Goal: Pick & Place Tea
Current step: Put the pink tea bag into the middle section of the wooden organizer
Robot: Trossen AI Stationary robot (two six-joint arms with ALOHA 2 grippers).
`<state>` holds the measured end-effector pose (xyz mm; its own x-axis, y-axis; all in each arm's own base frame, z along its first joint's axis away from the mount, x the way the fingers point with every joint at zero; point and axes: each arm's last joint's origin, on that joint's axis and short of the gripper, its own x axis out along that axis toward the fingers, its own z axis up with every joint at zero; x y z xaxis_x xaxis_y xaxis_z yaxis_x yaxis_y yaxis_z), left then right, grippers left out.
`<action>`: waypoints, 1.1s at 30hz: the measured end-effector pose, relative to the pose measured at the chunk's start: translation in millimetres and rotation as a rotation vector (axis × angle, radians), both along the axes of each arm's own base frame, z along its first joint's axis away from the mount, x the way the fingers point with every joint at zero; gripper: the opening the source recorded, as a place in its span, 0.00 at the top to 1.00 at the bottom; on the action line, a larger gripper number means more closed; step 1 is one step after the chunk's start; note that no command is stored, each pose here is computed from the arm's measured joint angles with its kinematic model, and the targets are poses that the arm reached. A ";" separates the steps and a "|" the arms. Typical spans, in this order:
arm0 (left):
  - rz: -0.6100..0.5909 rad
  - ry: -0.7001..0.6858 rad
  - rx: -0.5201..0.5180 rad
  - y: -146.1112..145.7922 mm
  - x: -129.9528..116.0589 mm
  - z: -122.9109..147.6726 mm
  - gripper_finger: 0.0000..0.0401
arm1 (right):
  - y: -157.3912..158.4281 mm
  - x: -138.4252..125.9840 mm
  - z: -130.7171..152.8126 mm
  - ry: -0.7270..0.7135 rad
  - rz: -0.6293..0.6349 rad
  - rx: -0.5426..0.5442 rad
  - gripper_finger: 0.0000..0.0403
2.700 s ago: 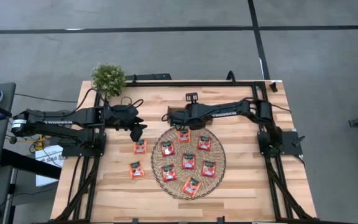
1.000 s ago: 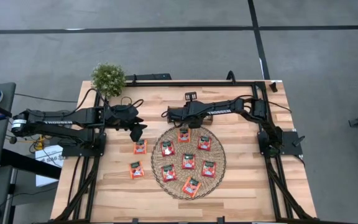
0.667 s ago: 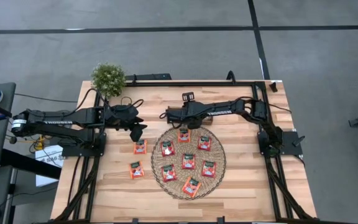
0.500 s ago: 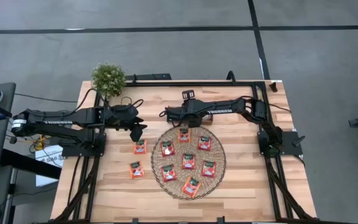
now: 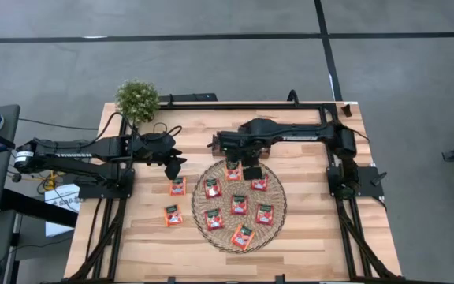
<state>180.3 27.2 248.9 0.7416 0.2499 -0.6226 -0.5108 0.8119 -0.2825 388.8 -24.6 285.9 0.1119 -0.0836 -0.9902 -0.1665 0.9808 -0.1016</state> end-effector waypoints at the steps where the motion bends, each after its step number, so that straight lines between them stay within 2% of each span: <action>1: 0.000 0.000 0.000 0.0 0.0 0.0 0.56 | 2.1 0.1 -0.8 -0.011 0.006 0.023 0.76; 9: -0.006 0.006 -0.022 -0.8 -0.5 -0.8 0.56 | 7.7 11.8 -20.4 -0.009 0.022 0.026 0.76; 21: 0.015 0.101 -0.054 -1.7 -7.1 -8.1 0.56 | 5.4 38.0 -57.2 -0.037 0.029 0.023 0.76; 33: 0.041 0.154 -0.065 -1.8 -11.5 -11.7 0.56 | 0.8 50.3 -81.7 -0.035 0.106 0.041 0.75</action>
